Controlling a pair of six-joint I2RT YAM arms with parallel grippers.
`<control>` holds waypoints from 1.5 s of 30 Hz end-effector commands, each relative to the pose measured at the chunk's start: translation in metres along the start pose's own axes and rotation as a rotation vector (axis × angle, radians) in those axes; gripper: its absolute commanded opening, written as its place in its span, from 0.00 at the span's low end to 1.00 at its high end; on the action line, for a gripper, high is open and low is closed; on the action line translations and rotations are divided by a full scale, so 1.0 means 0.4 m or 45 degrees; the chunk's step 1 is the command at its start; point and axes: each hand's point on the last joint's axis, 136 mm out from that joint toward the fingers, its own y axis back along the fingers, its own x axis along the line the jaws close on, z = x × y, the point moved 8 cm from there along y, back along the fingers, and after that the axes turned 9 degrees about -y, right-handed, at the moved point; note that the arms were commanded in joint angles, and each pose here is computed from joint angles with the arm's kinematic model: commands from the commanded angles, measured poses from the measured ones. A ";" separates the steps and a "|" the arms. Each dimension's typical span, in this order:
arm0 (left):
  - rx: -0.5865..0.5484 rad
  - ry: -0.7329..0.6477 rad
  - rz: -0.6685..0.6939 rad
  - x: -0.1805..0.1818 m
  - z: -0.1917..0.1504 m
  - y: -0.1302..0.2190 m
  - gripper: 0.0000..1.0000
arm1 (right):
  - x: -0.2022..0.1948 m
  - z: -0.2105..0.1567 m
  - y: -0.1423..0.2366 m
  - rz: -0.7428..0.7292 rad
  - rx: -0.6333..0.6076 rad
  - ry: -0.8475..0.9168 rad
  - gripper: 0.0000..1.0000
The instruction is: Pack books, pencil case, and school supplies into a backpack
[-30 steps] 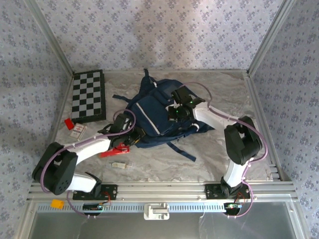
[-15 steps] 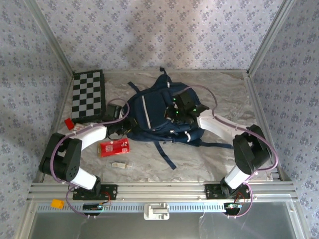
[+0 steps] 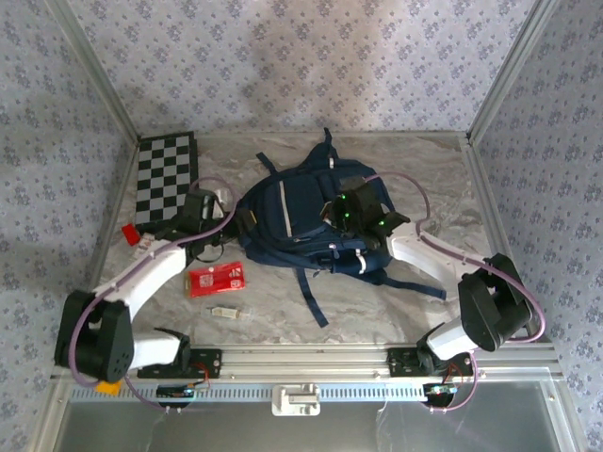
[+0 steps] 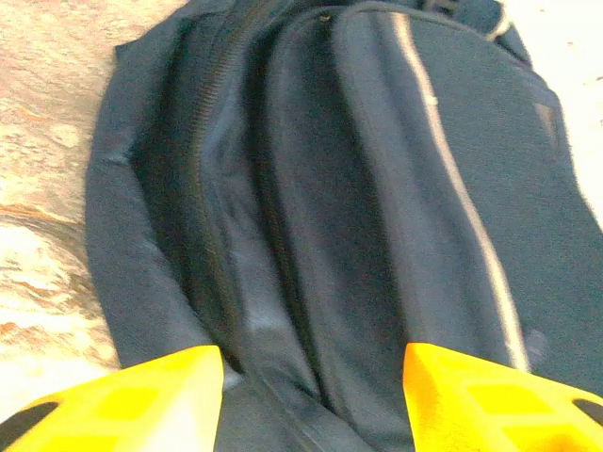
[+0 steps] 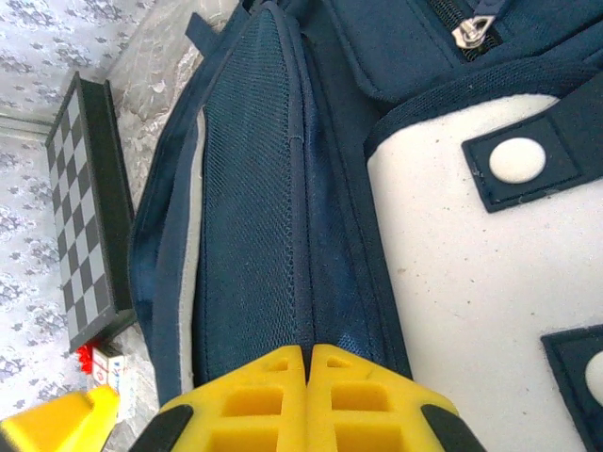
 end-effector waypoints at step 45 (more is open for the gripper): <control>0.141 -0.234 -0.039 -0.249 -0.218 -0.031 0.46 | 0.092 0.002 0.028 0.277 -0.215 -0.281 0.00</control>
